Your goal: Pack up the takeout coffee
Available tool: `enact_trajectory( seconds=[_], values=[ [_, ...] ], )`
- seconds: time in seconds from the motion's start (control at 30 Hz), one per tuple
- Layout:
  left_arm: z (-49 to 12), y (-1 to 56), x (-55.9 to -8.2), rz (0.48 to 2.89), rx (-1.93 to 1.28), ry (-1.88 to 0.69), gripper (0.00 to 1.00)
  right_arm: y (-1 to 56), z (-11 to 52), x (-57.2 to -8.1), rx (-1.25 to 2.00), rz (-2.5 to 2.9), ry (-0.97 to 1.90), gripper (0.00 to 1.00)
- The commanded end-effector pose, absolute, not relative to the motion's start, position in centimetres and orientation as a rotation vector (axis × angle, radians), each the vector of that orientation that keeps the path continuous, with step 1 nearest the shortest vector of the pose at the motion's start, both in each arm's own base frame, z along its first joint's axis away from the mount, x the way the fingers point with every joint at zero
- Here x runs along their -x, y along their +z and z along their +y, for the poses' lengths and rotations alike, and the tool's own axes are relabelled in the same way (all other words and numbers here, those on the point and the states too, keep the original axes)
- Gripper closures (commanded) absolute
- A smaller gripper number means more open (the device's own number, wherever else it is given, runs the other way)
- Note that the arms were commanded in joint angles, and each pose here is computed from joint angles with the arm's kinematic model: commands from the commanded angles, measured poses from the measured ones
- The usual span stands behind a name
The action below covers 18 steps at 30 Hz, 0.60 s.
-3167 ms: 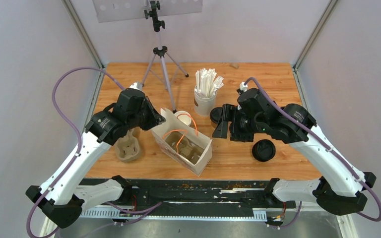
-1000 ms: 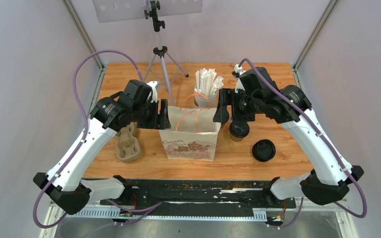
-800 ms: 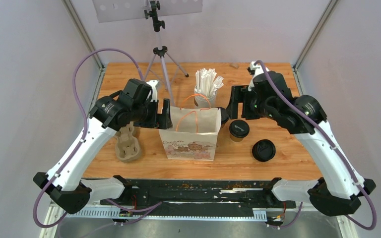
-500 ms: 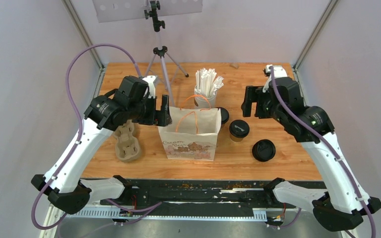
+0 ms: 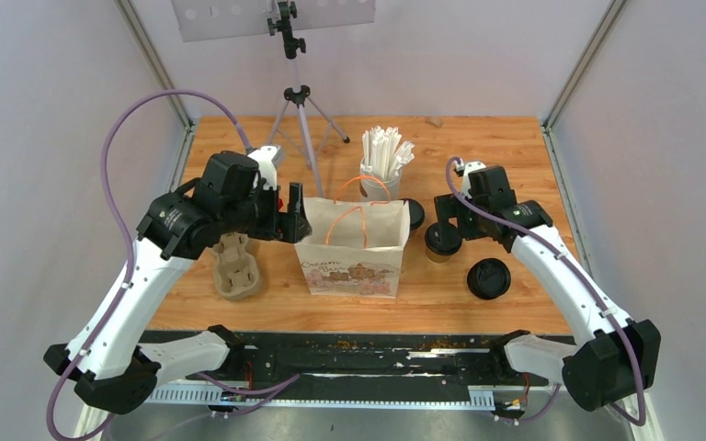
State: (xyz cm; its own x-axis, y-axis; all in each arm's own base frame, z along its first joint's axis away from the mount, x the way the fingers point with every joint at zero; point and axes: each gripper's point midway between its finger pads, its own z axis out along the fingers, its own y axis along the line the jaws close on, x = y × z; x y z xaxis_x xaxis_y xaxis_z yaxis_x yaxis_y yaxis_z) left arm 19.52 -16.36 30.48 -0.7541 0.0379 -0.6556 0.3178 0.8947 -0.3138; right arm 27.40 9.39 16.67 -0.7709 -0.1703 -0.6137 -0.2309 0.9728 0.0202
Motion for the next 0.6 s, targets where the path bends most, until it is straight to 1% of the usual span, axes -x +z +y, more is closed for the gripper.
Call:
enact_trajectory(
  seconds=[0.0,0.33,0.5,0.57],
  values=[
    [-16.5,30.5,-19.3,2.361,-0.300,-0.560,0.04,17.4,12.2,-30.0,0.388,2.320,0.272,0.05],
    [-16.2,30.3,-18.8,2.373,-0.314,-0.555,0.04,14.7,11.9,-30.7,0.481,2.303,0.231,0.03],
    [-16.1,30.3,-18.6,2.381,-0.310,-0.557,0.05,13.0,12.3,-30.3,0.506,2.346,0.258,0.06],
    [-16.1,30.4,-18.5,2.384,-0.303,-0.563,0.05,12.4,12.3,-30.1,0.518,2.357,0.262,0.09]
  ],
)
